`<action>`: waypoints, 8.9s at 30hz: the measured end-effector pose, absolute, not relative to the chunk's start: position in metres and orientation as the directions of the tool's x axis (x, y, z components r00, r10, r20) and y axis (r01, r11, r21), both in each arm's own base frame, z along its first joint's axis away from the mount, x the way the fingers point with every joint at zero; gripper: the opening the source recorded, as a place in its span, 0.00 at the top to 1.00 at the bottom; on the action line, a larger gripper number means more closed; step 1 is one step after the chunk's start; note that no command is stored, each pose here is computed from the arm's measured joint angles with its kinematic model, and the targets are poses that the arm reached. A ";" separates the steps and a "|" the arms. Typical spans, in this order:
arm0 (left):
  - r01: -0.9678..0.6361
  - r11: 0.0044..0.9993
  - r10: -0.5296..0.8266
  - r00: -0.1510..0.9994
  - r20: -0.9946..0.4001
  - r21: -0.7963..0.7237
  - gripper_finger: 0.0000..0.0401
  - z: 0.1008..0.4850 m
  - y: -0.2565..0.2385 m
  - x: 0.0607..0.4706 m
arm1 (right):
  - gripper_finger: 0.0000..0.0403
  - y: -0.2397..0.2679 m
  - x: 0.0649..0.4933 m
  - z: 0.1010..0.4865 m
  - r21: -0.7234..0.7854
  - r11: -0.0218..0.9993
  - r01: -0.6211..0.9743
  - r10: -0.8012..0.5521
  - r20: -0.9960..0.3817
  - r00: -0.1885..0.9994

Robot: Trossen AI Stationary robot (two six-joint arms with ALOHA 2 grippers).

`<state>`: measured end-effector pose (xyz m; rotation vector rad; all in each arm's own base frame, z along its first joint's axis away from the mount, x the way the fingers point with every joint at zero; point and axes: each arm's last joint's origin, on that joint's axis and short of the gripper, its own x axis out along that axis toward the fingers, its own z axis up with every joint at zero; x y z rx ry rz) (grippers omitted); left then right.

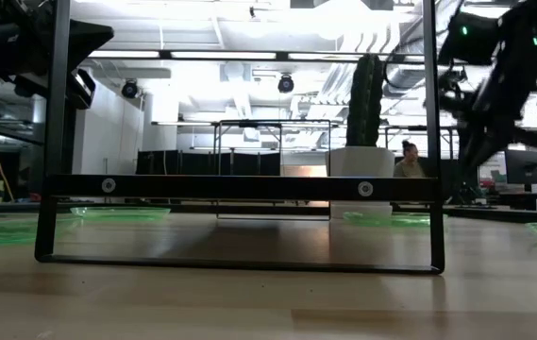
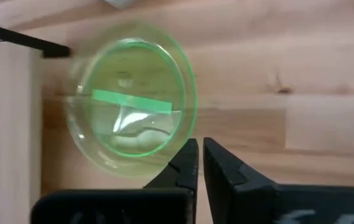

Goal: Place and stack plates onto a shelf
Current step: Put the top right green plate on the shelf, then put the top left green plate on the shelf

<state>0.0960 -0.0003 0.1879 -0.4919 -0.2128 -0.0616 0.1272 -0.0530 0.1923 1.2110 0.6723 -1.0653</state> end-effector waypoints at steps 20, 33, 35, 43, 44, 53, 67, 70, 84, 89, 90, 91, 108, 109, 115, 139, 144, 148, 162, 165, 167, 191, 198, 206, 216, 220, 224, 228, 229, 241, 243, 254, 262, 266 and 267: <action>0.110 0.880 -0.008 0.976 0.218 -0.462 1.00 0.188 0.000 0.096 | 0.58 -0.057 0.123 0.110 0.669 -0.180 0.721 -0.560 -0.673 0.484; 0.110 0.880 -0.008 0.976 0.218 -0.462 1.00 0.188 0.000 0.096 | 0.58 -0.064 0.142 0.097 0.671 -0.157 0.725 -0.590 -0.653 0.476; 0.110 0.880 -0.008 0.976 0.217 -0.462 1.00 0.188 0.000 0.096 | 0.58 -0.065 0.143 0.094 0.657 -0.160 0.737 -0.586 -0.664 0.465; 0.110 0.880 -0.008 0.976 0.218 -0.462 1.00 0.188 0.000 0.096 | 0.62 -0.064 0.143 0.091 0.637 -0.165 0.753 -0.571 -0.684 0.453; 0.110 0.880 -0.008 0.976 0.218 -0.462 1.00 0.188 0.000 0.096 | 0.65 -0.064 0.142 0.090 0.631 -0.167 0.757 -0.566 -0.690 0.450; 0.110 0.880 -0.008 0.976 0.218 -0.462 1.00 0.188 0.000 0.096 | 0.98 -0.063 0.142 0.089 0.622 -0.173 0.763 -0.549 -0.704 0.450; 0.110 0.880 -0.008 0.976 0.217 -0.462 1.00 0.188 0.000 0.096 | 1.00 -0.065 0.143 0.116 0.656 -0.127 0.744 -0.523 -0.682 0.511; 0.110 0.880 -0.008 0.976 0.218 -0.462 1.00 0.188 0.000 0.096 | 1.00 -0.064 0.138 0.123 0.636 -0.100 0.765 -0.517 -0.690 0.506; 0.110 0.880 -0.008 0.976 0.217 -0.462 1.00 0.188 0.000 0.096 | 1.00 -0.049 0.110 0.199 0.473 0.147 0.869 -0.387 -0.781 0.490; 0.110 0.880 -0.008 0.976 0.217 -0.462 1.00 0.188 0.000 0.096 | 1.00 -0.045 0.111 0.241 0.528 0.273 0.805 -0.259 -0.765 0.589; 0.110 0.880 -0.008 0.976 0.217 -0.462 1.00 0.188 0.000 0.096 | 1.00 -0.044 0.114 0.247 0.552 0.288 0.783 -0.240 -0.750 0.617; 0.110 0.880 -0.008 0.976 0.218 -0.462 1.00 0.188 0.000 0.096 | 1.00 -0.043 0.117 0.251 0.568 0.302 0.766 -0.234 -0.735 0.637; 0.110 0.880 -0.008 0.976 0.218 -0.462 1.00 0.188 0.000 0.096 | 1.00 -0.026 0.246 0.199 0.730 0.202 0.653 -0.384 -0.554 0.739; 0.110 0.880 -0.008 0.976 0.218 -0.462 1.00 0.188 0.000 0.096 | 1.00 -0.026 0.251 0.193 0.734 0.180 0.654 -0.403 -0.552 0.730; 0.110 0.880 -0.008 0.976 0.217 -0.462 1.00 0.188 0.000 0.096 | 1.00 -0.030 0.270 0.167 0.760 0.070 0.647 -0.475 -0.545 0.691; 0.110 0.880 -0.008 0.976 0.218 -0.462 1.00 0.188 0.000 0.096 | 1.00 -0.037 0.303 0.140 0.773 -0.073 0.630 -0.511 -0.572 0.642; 0.110 0.880 -0.008 0.976 0.218 -0.462 1.00 0.188 0.000 0.096 | 1.00 -0.036 0.302 0.138 0.755 -0.075 0.651 -0.481 -0.600 0.640; 0.110 0.880 -0.008 0.976 0.217 -0.462 1.00 0.188 0.000 0.096 | 0.94 -0.036 0.302 0.138 0.756 -0.075 0.650 -0.459 -0.605 0.650; 0.110 0.880 -0.008 0.976 0.218 -0.462 1.00 0.188 0.000 0.096 | 0.57 -0.029 0.252 0.194 0.631 0.072 0.772 -0.381 -0.698 0.606; 0.110 0.880 -0.008 0.976 0.218 -0.462 1.00 0.188 0.000 0.096 | 0.55 -0.025 0.229 0.219 0.621 0.151 0.769 -0.369 -0.686 0.627; 0.110 0.880 -0.008 0.976 0.218 -0.462 1.00 0.188 0.000 0.096 | 0.55 -0.022 0.215 0.233 0.632 0.213 0.745 -0.332 -0.671 0.663; 0.240 0.701 0.169 0.859 0.484 -0.671 1.00 0.215 0.005 0.086 | 0.55 -0.009 0.184 0.323 0.768 0.600 0.226 -0.305 -0.041 0.951; -0.040 0.661 0.257 0.950 0.176 -0.750 0.92 0.250 0.011 0.105 | 0.55 -0.009 0.193 0.316 0.751 0.605 0.264 -0.310 -0.082 0.947; -0.753 0.504 0.470 0.651 -0.597 -0.424 0.70 0.248 0.034 0.125 | 0.55 -0.009 0.203 0.306 0.729 0.610 0.312 -0.312 -0.140 0.940; -0.975 0.055 0.385 0.221 -0.896 -0.217 0.59 0.165 0.037 0.118 | 0.55 -0.009 0.213 0.295 0.706 0.611 0.357 -0.311 -0.200 0.929; -0.958 -0.067 0.422 0.225 -0.878 -0.278 0.59 0.155 0.037 0.118 | 0.55 -0.009 0.215 0.293 0.707 0.605 0.365 -0.311 -0.211 0.926; -0.944 -0.161 0.493 0.175 -0.852 -0.287 0.59 0.152 0.038 0.116 | 0.55 -0.009 0.215 0.293 0.708 0.605 0.366 -0.311 -0.213 0.926; -0.934 -0.209 0.515 0.148 -0.844 -0.291 0.59 0.149 0.040 0.117 | 0.55 -0.009 0.215 0.293 0.708 0.605 0.366 -0.311 -0.213 0.926; -0.934 -0.215 0.514 0.138 -0.846 -0.284 0.59 0.148 0.040 0.118 | 0.55 -0.009 0.215 0.293 0.708 0.605 0.365 -0.311 -0.212 0.926; -0.912 -0.321 0.532 0.049 -0.845 -0.255 0.59 0.130 0.044 0.133 | 0.55 -0.009 0.215 0.293 0.703 0.610 0.367 -0.312 -0.213 0.926; -0.910 -0.321 0.533 0.055 -0.844 -0.262 0.59 0.127 0.045 0.137 | 0.55 -0.009 0.215 0.293 0.703 0.610 0.366 -0.312 -0.212 0.926; -0.881 -0.387 0.560 0.012 -0.829 -0.274 0.70 0.111 0.049 0.149 | 0.55 -0.009 0.215 0.293 0.702 0.610 0.367 -0.312 -0.213 0.926; -0.870 -0.337 0.581 0.108 -0.807 -0.359 0.98 0.126 0.047 0.146 | 0.55 -0.009 0.215 0.292 0.686 0.623 0.375 -0.312 -0.221 0.924; -0.866 -0.306 0.619 0.135 -0.773 -0.396 0.99 0.138 0.048 0.139 | 0.55 -0.009 0.215 0.292 0.686 0.624 0.375 -0.312 -0.222 0.924; -0.864 -0.299 0.630 0.140 -0.764 -0.405 0.99 0.141 0.048 0.137 | 0.55 -0.009 0.215 0.292 0.686 0.623 0.375 -0.312 -0.222 0.924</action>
